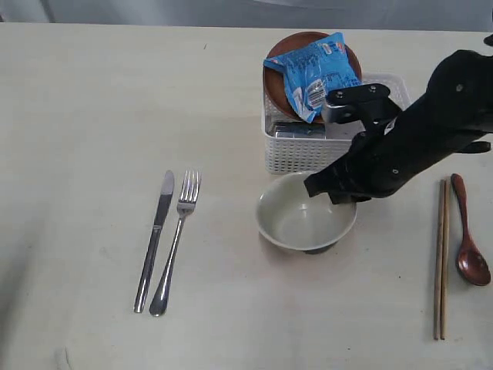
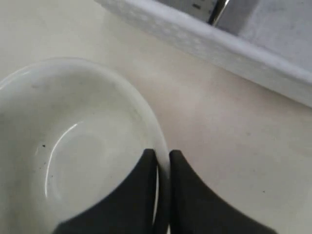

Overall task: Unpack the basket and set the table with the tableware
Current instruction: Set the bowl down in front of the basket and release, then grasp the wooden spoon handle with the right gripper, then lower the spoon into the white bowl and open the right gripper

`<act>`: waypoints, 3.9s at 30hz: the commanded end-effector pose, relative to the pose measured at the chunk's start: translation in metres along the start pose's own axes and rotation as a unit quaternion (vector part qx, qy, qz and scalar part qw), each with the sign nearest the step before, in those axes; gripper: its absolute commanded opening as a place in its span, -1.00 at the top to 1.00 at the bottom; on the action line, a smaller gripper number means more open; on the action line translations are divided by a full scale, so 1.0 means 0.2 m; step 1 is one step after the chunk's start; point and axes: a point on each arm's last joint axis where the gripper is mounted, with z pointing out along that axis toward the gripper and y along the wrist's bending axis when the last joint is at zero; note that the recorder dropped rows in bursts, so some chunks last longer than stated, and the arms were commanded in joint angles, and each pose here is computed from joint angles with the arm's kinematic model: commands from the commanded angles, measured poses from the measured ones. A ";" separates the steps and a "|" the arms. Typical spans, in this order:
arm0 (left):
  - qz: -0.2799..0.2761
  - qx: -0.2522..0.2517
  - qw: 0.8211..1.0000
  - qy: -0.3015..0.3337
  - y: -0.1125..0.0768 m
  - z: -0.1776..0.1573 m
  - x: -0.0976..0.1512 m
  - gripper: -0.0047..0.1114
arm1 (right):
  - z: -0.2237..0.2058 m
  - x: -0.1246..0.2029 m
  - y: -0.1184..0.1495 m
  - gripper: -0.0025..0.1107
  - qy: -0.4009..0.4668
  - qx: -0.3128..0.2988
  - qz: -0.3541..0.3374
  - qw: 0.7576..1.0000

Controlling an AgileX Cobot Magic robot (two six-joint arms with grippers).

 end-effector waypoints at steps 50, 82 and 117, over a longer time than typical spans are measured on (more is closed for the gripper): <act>0.004 -0.002 1.000 0.000 0.00 0.00 0.00 0.92 | -0.36 -0.03 -0.16 0.16 0.167 0.200 0.030 0.965; 0.004 -0.002 1.000 0.000 0.00 0.00 0.00 0.92 | -0.05 0.17 -0.68 0.43 0.143 0.174 0.190 0.956; 0.004 -0.002 1.000 0.000 0.00 0.00 0.00 0.92 | -0.37 0.08 -0.51 0.96 0.010 0.095 0.182 0.979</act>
